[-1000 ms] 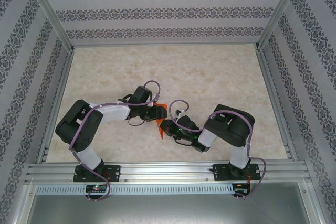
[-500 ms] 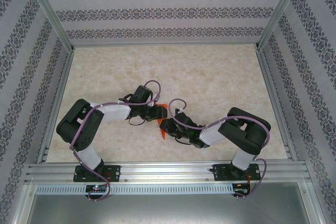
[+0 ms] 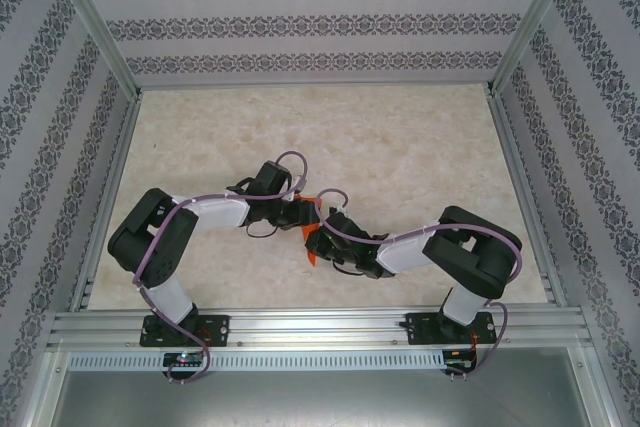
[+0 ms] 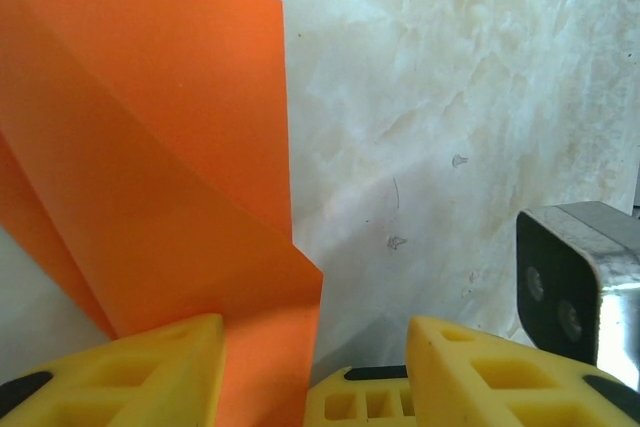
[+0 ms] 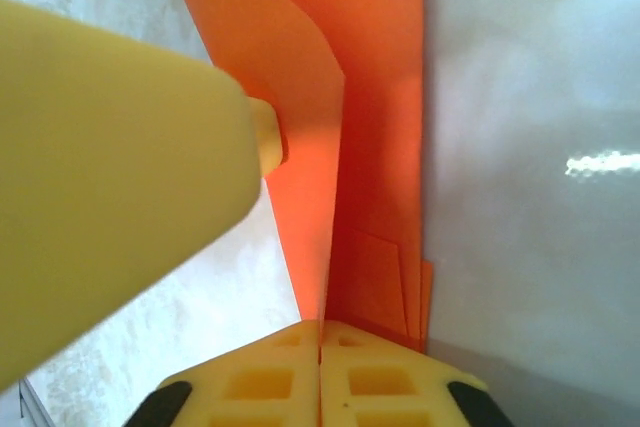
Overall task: Fold a paper plane with a square sheet of paper (pick it up from the middle)
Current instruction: Fold the wing for the fifth time at the center of the table.
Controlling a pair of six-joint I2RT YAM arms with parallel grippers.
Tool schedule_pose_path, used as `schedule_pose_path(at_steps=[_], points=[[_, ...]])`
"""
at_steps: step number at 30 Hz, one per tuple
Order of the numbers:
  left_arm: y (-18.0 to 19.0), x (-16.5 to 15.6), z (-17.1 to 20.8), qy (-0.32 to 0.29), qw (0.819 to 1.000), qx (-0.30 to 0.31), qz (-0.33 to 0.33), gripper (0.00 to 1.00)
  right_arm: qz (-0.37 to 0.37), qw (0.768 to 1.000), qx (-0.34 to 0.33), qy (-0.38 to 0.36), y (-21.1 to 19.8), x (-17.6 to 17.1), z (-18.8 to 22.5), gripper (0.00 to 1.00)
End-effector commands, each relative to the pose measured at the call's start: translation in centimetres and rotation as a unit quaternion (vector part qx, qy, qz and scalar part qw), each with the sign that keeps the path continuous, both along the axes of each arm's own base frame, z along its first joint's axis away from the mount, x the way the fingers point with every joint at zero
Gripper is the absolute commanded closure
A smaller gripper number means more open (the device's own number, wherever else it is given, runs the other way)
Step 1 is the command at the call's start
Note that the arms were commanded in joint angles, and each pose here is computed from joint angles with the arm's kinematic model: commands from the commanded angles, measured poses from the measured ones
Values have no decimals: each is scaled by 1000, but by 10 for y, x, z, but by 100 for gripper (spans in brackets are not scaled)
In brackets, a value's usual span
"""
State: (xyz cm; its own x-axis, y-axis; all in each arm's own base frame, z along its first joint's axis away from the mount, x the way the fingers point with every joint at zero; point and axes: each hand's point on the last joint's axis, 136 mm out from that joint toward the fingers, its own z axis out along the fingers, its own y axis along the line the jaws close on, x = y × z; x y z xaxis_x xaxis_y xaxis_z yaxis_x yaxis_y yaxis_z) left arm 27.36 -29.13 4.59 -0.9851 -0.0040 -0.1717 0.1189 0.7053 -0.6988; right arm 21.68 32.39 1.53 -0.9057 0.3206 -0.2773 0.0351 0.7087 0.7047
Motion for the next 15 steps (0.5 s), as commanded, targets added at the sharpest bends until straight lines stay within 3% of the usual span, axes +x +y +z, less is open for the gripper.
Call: schedule_pose_path(at_steps=[1, 3, 8, 11, 15], points=[[-15, 8, 18, -29, 999, -25, -18, 48, -14, 1000, -22, 4, -18, -6, -11, 96], [-13, 9, 24, -36, 999, -24, -14, 47, -15, 1000, 3, -1, -17, -4, -5, 100], [-4, 9, 35, -57, 998, -10, -4, 44, -8, 997, 71, 4, -15, -3, 4, 100], [-8, 6, 36, -53, 998, -29, -12, 42, -5, 991, 130, 5, -10, 0, 13, 100], [-16, 2, 36, -51, 997, -53, -30, 41, -6, 987, 159, 24, -11, -4, 6, 100]])
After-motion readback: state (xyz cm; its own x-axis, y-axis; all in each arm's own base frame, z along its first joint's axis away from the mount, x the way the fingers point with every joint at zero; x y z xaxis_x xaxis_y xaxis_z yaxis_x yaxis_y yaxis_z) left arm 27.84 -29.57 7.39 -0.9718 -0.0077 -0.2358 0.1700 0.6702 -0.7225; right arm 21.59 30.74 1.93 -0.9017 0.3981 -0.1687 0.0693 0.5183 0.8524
